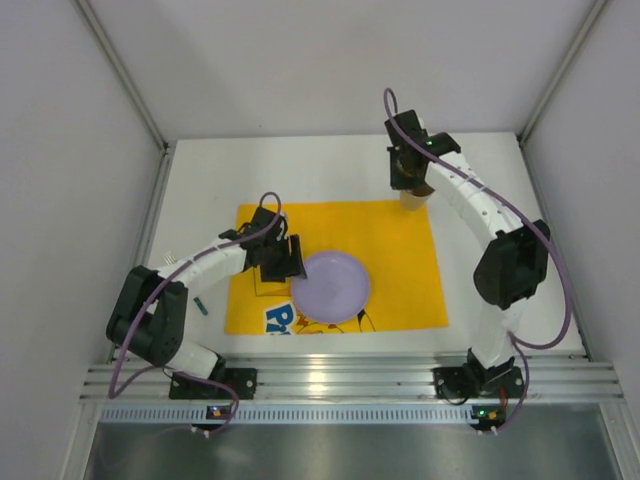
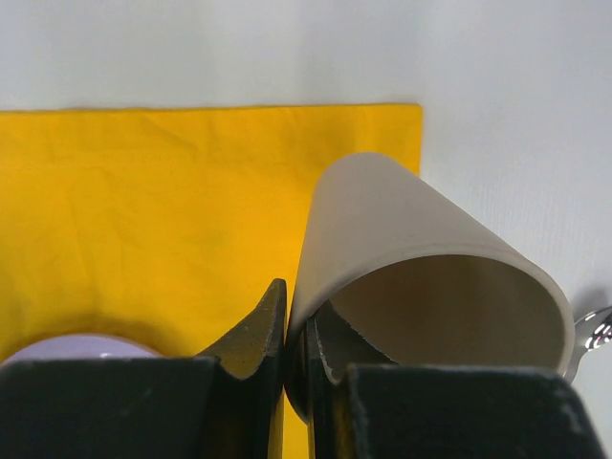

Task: Set the dinner table for one person

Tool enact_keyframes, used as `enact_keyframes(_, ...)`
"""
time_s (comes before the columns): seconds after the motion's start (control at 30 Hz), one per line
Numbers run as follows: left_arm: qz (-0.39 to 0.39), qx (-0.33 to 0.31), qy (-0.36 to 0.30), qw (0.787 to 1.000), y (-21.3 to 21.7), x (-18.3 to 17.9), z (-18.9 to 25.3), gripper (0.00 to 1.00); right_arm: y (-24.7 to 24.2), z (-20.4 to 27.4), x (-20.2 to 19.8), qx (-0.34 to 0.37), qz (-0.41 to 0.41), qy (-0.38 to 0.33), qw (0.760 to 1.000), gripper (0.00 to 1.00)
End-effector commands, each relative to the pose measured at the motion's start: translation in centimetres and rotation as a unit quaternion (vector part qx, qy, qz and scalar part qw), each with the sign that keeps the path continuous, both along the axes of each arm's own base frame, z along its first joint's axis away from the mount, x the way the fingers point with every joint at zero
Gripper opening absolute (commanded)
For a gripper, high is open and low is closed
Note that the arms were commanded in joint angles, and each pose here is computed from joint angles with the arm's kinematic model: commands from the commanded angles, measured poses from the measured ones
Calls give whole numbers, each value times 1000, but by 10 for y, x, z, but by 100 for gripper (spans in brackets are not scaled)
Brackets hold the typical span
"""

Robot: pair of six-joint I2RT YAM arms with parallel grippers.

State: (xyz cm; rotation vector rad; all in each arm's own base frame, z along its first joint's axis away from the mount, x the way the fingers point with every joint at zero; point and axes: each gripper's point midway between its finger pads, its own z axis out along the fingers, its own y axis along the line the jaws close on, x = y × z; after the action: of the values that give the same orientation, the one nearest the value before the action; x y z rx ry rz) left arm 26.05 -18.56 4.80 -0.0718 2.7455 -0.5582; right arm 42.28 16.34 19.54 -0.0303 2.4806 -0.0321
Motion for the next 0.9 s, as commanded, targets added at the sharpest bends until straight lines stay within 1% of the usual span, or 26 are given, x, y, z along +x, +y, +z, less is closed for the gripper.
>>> enact_keyframes(0.0,12,-11,-44,999,-6,17,21,68,2,-7,15,-4,-7,-12,1000,0)
enact_keyframes(0.03,17,-6,-44,999,-3,16,24,81,2,-19,13,-7,-7,-1,1000,0)
enact_keyframes(0.07,24,-2,-62,998,-1,22,38,98,5,-27,12,-1,-1,7,1000,0)
enact_keyframes(0.1,34,6,-68,997,3,25,45,98,11,-31,16,9,4,1,1000,0)
enact_keyframes(0.13,47,16,-75,996,8,28,52,98,11,-43,12,10,9,11,1000,0)
enact_keyframes(0.17,64,45,-52,996,21,18,52,98,18,-48,11,21,17,16,1000,0)
enact_keyframes(0.2,103,71,-81,989,35,32,73,98,21,-50,13,26,18,12,999,0)
enact_keyframes(0.3,164,123,-80,976,70,23,94,98,24,-60,9,30,20,22,999,0)
enact_keyframes(0.37,202,135,-69,968,94,13,96,98,26,-64,9,32,22,23,999,0)
enact_keyframes(0.4,214,136,-64,965,102,8,94,98,26,-70,7,31,23,29,999,3)
enact_keyframes(0.43,226,134,-56,963,110,4,90,98,26,-71,7,32,22,30,999,11)
enact_keyframes(0.47,260,135,-41,955,131,-5,81,98,27,-74,6,33,24,33,999,19)
enact_keyframes(0.5,280,134,-31,950,141,-11,76,98,27,-76,5,34,24,36,999,31)
enact_keyframes(0.53,302,131,-22,944,152,-17,72,98,27,-76,5,33,24,36,999,50)
enact_keyframes(0.57,335,128,-18,933,168,-25,68,98,27,-71,5,35,23,32,999,59)
enact_keyframes(0.6,350,128,-22,927,175,-29,68,98,26,-69,5,37,22,29,999,64)
enact_keyframes(0.63,372,147,-31,916,187,-32,68,98,27,-65,4,37,22,27,999,79)
enact_keyframes(0.67,395,148,-39,906,194,-37,70,98,26,-55,4,40,20,17,999,83)
enact_keyframes(0.73,415,164,-49,894,204,-42,74,98,25,-38,4,47,17,2,999,87)
enact_keyframes(0.77,430,177,-59,883,213,-43,78,98,23,-23,1,53,12,-8,998,87)
enact_keyframes(0.87,441,204,-81,870,232,-41,85,98,24,10,-7,78,13,-29,996,88)
